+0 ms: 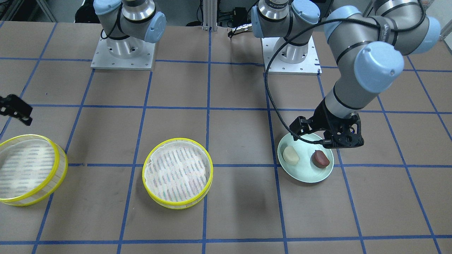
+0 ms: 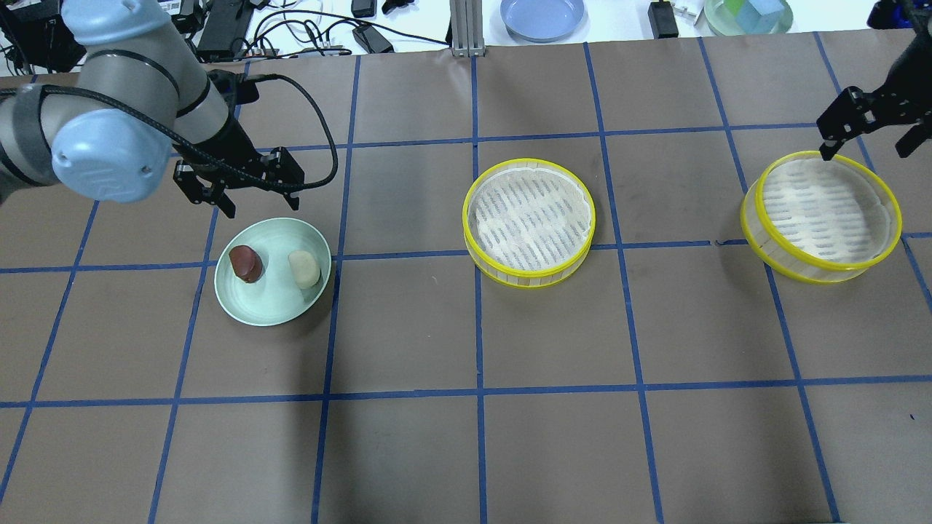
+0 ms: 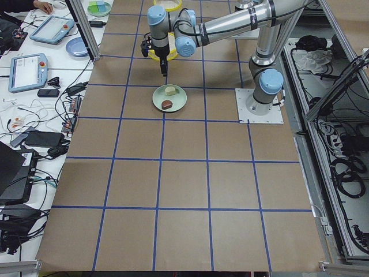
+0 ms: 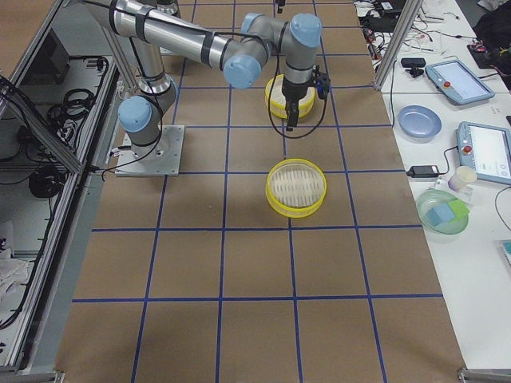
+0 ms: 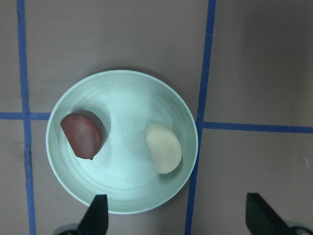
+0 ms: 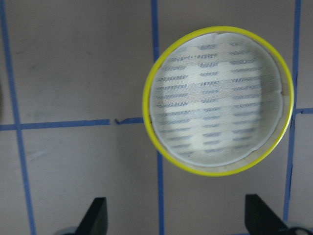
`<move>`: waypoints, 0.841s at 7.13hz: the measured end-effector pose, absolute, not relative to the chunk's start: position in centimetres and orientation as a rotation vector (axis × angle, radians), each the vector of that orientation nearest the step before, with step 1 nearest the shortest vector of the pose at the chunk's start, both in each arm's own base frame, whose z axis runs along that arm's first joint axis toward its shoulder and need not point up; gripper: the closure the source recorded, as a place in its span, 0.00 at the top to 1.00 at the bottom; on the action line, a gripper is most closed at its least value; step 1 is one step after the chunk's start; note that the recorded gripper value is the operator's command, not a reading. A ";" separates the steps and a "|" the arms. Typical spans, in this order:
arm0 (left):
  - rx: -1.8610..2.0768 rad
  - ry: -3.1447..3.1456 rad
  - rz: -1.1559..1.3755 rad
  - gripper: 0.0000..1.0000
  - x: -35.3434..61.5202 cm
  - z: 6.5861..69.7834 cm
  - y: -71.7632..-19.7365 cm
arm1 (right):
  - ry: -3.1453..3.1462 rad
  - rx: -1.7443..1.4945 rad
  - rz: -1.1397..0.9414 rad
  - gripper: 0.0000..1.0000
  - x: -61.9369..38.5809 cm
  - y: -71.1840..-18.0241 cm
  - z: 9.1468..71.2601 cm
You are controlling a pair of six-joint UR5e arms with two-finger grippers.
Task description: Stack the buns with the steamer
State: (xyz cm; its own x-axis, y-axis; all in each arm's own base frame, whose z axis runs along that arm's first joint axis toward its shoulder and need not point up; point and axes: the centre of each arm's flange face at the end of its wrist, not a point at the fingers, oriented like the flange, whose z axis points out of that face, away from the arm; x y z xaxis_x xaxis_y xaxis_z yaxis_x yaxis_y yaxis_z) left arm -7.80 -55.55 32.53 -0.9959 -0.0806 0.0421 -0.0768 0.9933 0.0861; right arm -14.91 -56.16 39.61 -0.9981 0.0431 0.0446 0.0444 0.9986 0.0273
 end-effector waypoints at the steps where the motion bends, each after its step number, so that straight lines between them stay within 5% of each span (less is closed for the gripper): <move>1: 0.126 -3.065 -0.196 1.00 -7.9 29.5 -56.0 | -3.094 -0.086 -0.032 1.00 -19.5 -57.4 36.2; 4: 0.129 -3.032 -0.373 0.98 -7.6 22.7 -57.1 | -3.081 -0.008 -0.011 0.99 -27.1 -59.1 28.0; 5: 0.141 -3.023 -0.412 0.89 -7.2 21.2 -57.3 | -3.094 0.060 -0.035 0.94 -28.7 -59.0 26.1; 6: 0.159 -3.013 -0.443 0.57 -6.5 20.0 -57.5 | -3.105 0.111 -0.050 0.76 -29.9 -58.7 24.5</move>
